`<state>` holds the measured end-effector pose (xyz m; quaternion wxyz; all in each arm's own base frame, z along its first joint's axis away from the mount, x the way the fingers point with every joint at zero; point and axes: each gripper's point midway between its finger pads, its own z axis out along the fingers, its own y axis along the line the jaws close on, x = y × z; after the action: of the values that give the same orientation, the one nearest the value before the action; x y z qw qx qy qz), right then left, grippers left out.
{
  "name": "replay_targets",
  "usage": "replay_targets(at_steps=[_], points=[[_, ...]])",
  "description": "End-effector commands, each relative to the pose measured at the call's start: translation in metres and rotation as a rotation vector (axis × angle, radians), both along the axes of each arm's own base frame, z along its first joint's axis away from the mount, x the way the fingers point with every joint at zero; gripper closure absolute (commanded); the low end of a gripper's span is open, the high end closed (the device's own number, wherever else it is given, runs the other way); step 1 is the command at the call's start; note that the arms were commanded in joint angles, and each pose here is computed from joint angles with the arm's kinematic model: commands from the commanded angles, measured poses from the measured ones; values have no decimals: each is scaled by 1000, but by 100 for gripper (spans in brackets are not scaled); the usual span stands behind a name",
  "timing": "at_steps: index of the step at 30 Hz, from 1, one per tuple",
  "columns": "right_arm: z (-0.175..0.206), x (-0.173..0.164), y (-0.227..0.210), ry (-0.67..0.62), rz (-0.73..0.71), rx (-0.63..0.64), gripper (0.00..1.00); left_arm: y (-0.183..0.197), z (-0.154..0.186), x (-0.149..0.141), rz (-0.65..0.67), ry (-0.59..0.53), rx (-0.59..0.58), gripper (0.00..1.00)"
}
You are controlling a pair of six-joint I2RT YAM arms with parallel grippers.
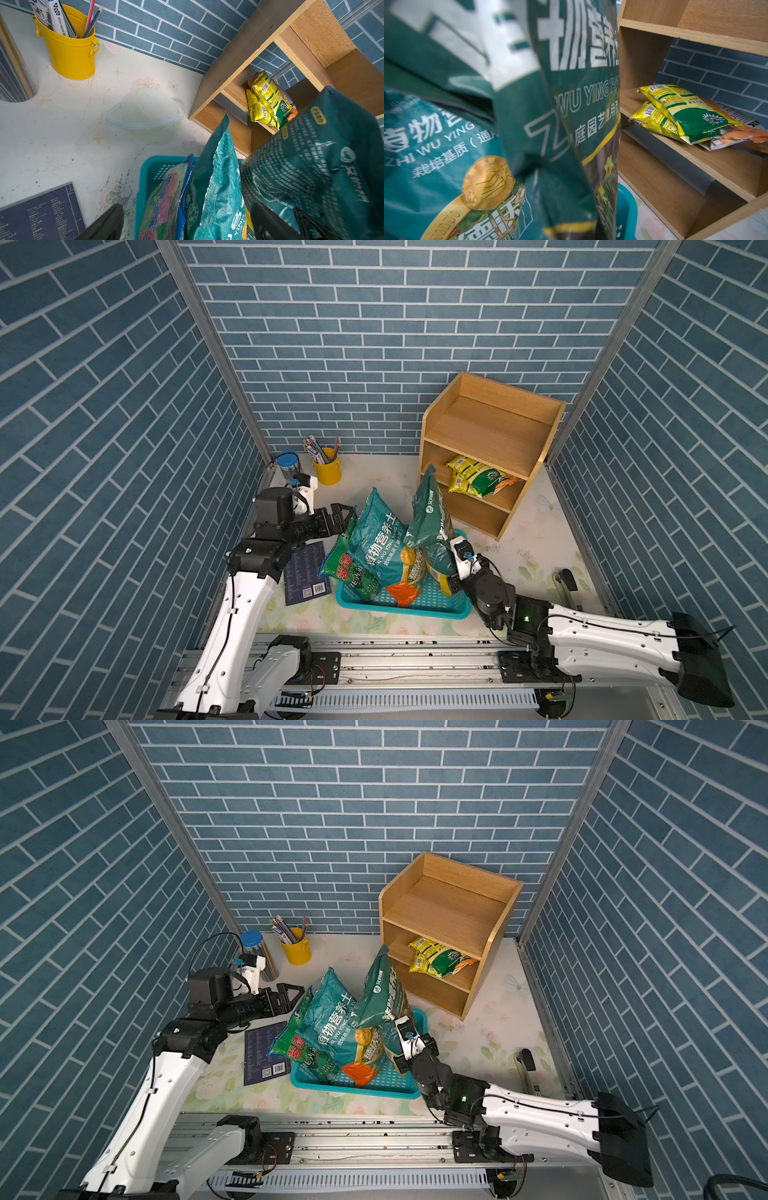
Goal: Take down the fertilizer bag from the shelf
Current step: Place the fertilizer bag in the storage box.
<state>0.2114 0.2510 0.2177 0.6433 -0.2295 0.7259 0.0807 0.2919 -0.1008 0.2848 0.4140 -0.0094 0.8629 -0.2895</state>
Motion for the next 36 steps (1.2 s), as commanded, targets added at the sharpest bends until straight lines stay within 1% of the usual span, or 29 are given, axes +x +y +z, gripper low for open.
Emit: replay_targets(at_steps=[1, 2, 4, 7, 11, 13, 18, 23, 26, 30, 33, 36], points=[[52, 14, -5, -125, -118, 178, 100, 1, -2, 0, 1, -1, 17, 0], [49, 13, -1, -130, -98, 175, 100, 1, -2, 0, 2, -3, 17, 0], [44, 12, 9, -127, -50, 159, 97, 1, -2, 0, 3, -2, 18, 0], [36, 12, 20, -106, -21, 135, 95, 1, -2, 0, 0, -1, 16, 0], [20, 14, 16, -87, -38, 148, 82, 1, -2, 0, -1, -3, 16, 0], [12, 19, 18, -48, -35, 163, 83, 1, -1, 0, 1, -5, 17, 0], [-11, 22, 33, 32, -4, 166, 89, 1, -2, 0, 1, -3, 17, 0], [-45, 16, 48, 149, 36, 160, 97, 1, -2, 0, 2, -2, 18, 0], [-64, 15, 46, 209, 15, 158, 96, 1, -2, 0, 1, -4, 17, 0], [-69, 15, 50, 227, 20, 152, 95, 1, -2, 0, -1, -2, 16, 0], [-78, 16, 40, 259, -26, 163, 90, 1, -2, 0, 1, -1, 16, 0], [-89, 14, 33, 305, -39, 183, 88, 1, -2, 0, 0, -1, 16, 0]])
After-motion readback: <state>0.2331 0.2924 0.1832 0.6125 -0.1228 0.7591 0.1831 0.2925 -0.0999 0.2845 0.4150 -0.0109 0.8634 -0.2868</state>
